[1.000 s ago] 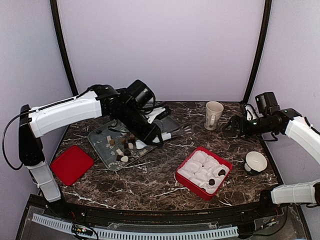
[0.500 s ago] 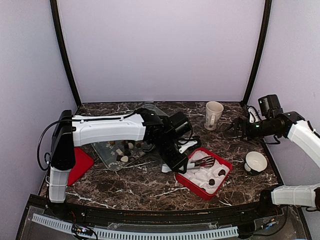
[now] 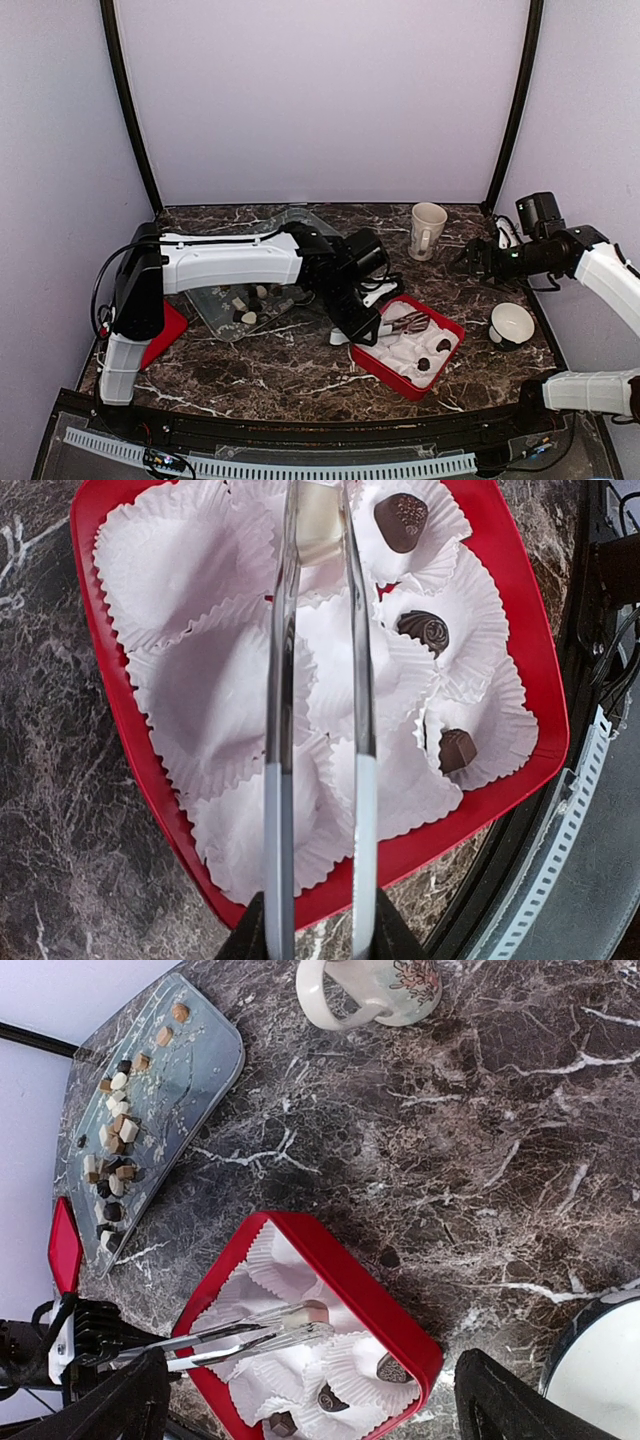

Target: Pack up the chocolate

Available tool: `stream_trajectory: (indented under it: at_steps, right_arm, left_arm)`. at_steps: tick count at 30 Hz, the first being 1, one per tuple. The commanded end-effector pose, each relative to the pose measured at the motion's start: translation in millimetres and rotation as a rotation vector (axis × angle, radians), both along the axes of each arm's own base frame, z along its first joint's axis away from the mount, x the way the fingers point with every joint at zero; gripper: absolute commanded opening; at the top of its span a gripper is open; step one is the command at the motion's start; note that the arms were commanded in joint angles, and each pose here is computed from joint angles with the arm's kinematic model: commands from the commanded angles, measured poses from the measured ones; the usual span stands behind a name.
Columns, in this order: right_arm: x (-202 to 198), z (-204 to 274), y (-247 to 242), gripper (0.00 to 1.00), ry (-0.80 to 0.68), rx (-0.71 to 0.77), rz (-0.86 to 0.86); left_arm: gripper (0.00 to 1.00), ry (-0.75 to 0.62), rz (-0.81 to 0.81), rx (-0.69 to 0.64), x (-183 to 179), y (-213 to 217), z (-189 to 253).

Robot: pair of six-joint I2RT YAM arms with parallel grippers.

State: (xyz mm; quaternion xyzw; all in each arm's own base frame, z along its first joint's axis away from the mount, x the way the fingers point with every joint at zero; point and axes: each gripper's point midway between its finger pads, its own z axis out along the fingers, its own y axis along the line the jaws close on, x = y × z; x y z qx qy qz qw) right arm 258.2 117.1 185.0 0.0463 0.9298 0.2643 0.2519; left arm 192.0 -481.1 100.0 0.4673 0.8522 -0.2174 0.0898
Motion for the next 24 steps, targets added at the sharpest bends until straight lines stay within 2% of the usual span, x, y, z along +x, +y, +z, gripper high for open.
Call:
stream_trajectory:
  at_steps: [1,12,18,24]
  right_arm:
    - [2,0,0,1.0,-0.011,0.022,-0.01]
    - [4,1,2,1.0,-0.016,0.027,-0.009]
    - [6,5,2,1.0,-0.026,0.026,-0.003]
    - [7,10,2,1.0,-0.044,0.024,0.001]
  left_arm:
    - [0.23,-0.014,0.007,-0.063,4,-14,20]
    - [0.38,-0.031,0.017,-0.067,8,-16,27]
    - [0.33,-0.051,0.015,-0.086,9,-10,53]
    - [0.33,-0.079,0.082,-0.092,25,24,88]
